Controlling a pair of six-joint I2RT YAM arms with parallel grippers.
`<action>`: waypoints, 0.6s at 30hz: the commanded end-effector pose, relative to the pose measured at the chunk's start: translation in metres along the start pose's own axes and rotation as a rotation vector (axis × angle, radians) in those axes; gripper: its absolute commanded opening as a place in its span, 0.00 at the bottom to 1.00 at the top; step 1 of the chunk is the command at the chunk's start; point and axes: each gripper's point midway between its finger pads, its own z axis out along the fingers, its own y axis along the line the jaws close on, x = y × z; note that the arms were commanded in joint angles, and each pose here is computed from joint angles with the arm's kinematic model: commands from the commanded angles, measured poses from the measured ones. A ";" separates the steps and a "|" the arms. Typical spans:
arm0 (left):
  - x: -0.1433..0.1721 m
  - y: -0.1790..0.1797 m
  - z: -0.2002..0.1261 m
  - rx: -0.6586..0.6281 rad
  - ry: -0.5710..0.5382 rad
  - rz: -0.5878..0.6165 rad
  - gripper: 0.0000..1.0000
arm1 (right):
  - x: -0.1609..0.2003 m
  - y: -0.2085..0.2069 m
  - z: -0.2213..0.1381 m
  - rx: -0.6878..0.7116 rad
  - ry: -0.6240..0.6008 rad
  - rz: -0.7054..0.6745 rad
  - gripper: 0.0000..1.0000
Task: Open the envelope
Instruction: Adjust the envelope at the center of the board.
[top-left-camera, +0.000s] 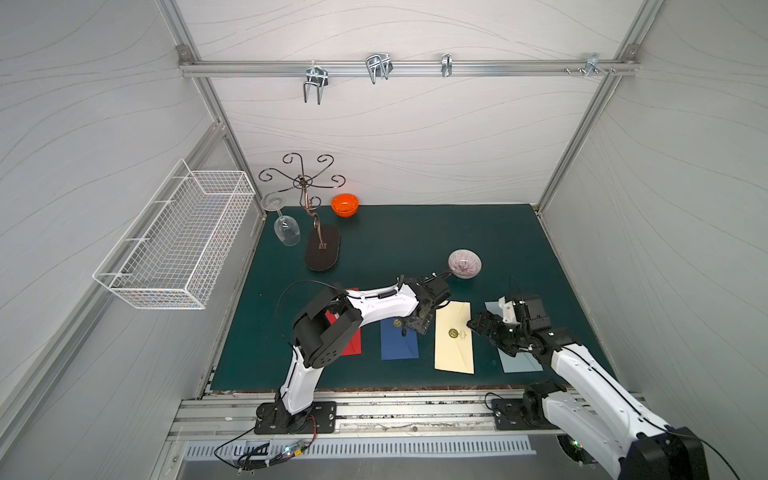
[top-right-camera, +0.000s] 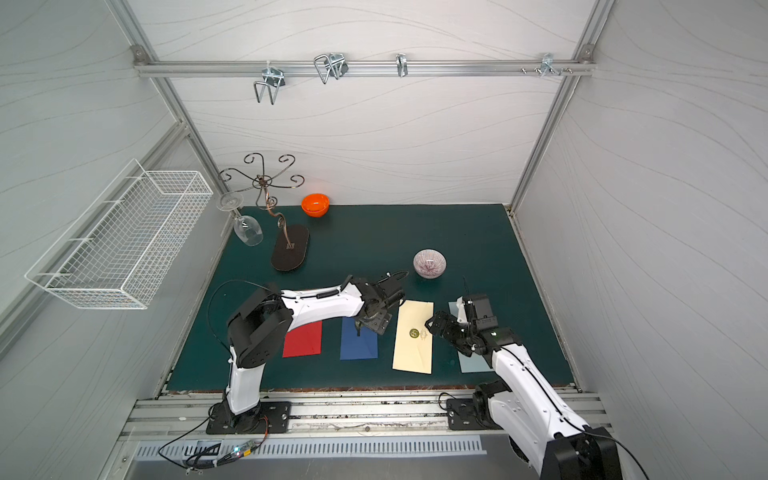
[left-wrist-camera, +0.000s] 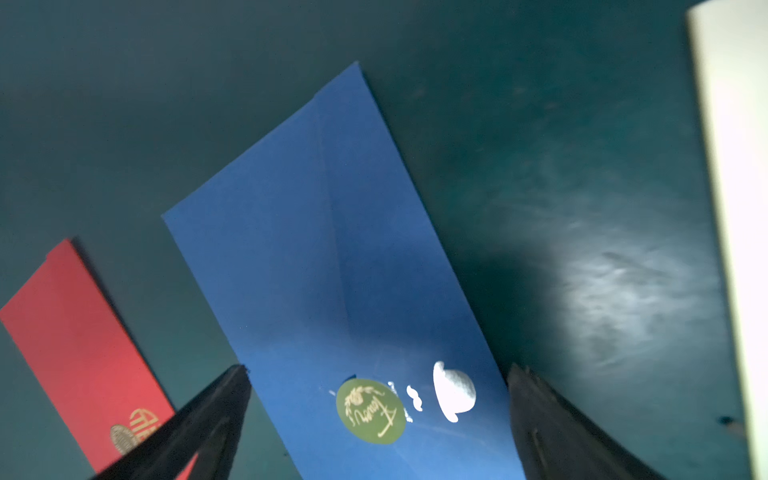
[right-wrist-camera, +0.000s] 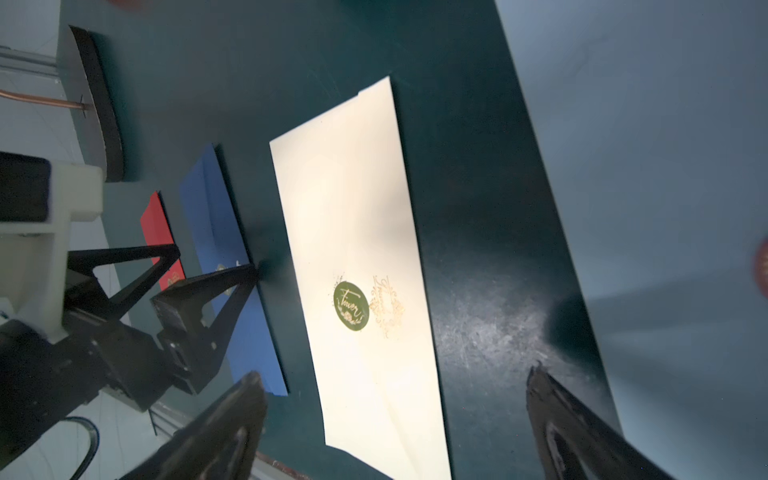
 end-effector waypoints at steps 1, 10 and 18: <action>0.018 0.021 0.002 -0.059 0.058 0.022 0.99 | 0.003 0.011 0.005 -0.074 0.035 -0.018 0.99; -0.005 0.018 -0.047 0.086 -0.086 -0.045 0.99 | -0.006 0.023 0.016 -0.080 0.074 -0.048 0.97; -0.028 0.027 -0.091 0.235 -0.297 -0.189 0.99 | -0.063 0.069 0.044 -0.053 0.048 -0.177 0.96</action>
